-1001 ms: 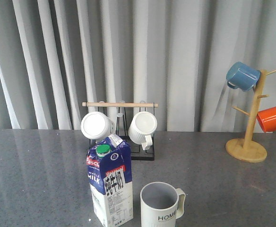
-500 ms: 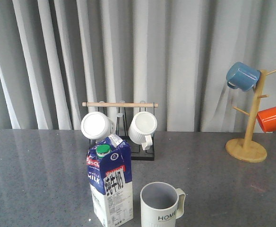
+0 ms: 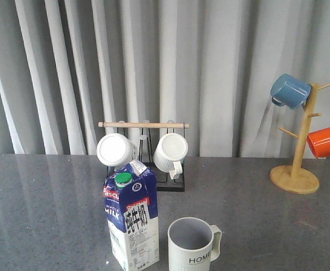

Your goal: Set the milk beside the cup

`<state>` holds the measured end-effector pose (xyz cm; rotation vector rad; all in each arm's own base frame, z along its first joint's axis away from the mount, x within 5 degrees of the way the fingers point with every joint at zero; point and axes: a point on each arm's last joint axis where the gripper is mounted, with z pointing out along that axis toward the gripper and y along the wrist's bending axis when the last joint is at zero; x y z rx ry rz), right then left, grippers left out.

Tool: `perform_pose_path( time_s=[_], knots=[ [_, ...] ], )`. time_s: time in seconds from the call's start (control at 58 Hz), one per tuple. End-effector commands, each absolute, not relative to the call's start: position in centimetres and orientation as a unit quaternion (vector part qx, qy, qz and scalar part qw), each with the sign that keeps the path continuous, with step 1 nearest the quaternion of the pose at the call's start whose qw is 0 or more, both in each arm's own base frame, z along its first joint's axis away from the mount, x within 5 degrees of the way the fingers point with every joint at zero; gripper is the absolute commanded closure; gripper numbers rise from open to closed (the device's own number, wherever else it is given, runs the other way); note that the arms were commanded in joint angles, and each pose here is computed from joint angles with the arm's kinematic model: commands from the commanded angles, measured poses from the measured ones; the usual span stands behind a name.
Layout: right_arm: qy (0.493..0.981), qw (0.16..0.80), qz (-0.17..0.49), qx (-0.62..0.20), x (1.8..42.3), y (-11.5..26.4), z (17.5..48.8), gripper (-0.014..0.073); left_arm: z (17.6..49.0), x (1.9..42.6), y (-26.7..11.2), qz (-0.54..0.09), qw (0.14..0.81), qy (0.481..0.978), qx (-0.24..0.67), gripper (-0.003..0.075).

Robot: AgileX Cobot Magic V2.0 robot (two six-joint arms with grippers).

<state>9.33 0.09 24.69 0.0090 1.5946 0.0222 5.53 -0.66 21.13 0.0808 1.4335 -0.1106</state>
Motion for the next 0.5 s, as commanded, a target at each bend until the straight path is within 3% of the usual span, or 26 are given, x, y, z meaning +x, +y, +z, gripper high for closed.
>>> perform_pose_path(
  time_s=[0.0,0.293,0.483],
  knots=[
    [0.667,0.745,-0.005,0.011,8.0,-0.2,25.4,0.0599,22.6,5.2,-0.5,-0.054,0.786,0.615,0.026,0.0727],
    [0.65,0.759,0.003,0.039,6.1,-0.4,21.1,0.0599,22.6,5.2,-0.5,-0.054,0.786,0.615,0.026,0.0727],
    [0.688,0.725,0.002,0.038,5.9,-0.3,20.1,0.0599,22.6,5.2,-0.5,-0.054,0.786,0.615,0.026,0.0727]
  ],
)
